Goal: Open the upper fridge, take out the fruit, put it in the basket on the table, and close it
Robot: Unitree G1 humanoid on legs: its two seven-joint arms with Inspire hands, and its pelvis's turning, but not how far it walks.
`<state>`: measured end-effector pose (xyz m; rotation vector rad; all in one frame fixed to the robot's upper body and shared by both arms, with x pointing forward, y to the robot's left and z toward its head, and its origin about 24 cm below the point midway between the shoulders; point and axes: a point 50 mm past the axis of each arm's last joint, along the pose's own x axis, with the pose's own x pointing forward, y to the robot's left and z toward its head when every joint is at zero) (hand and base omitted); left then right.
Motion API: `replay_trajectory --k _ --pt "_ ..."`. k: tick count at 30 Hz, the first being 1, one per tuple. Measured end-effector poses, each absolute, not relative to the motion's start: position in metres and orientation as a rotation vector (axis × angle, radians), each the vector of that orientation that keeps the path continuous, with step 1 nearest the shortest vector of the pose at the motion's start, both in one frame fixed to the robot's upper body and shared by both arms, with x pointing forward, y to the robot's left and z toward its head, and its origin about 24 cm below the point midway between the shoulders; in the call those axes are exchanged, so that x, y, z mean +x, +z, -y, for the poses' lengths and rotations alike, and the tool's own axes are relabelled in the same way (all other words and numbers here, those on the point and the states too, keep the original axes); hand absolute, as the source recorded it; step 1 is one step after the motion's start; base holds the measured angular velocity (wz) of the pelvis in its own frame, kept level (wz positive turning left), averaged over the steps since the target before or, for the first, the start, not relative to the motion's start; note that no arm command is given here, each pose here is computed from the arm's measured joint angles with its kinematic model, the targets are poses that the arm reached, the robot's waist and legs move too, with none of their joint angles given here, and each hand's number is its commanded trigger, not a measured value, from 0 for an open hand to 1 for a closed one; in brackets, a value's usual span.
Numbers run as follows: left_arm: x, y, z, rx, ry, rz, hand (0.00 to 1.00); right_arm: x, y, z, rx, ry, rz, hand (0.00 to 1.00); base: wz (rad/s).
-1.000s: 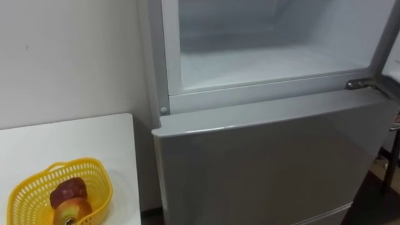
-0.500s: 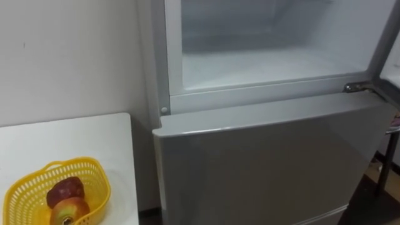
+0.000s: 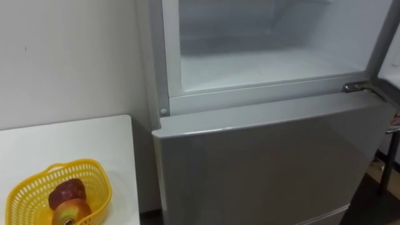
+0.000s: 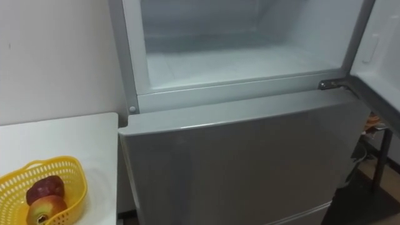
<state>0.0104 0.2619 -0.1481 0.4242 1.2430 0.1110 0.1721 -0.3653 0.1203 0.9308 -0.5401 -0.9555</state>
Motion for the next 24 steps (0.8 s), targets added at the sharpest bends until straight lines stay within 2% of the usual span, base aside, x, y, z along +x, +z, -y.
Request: replay_trajectory --k 6,24 --pt "0.0 -0.151 -0.261 0.416 0.112 -1.286 0.0 0.171 0.142 0.364 0.88 -0.898 0.611 0.0 0.0" --pt "-0.011 -0.154 -0.259 0.399 0.096 -1.336 0.0 0.179 0.145 0.352 0.644 -0.885 0.595 0.0 -0.01"
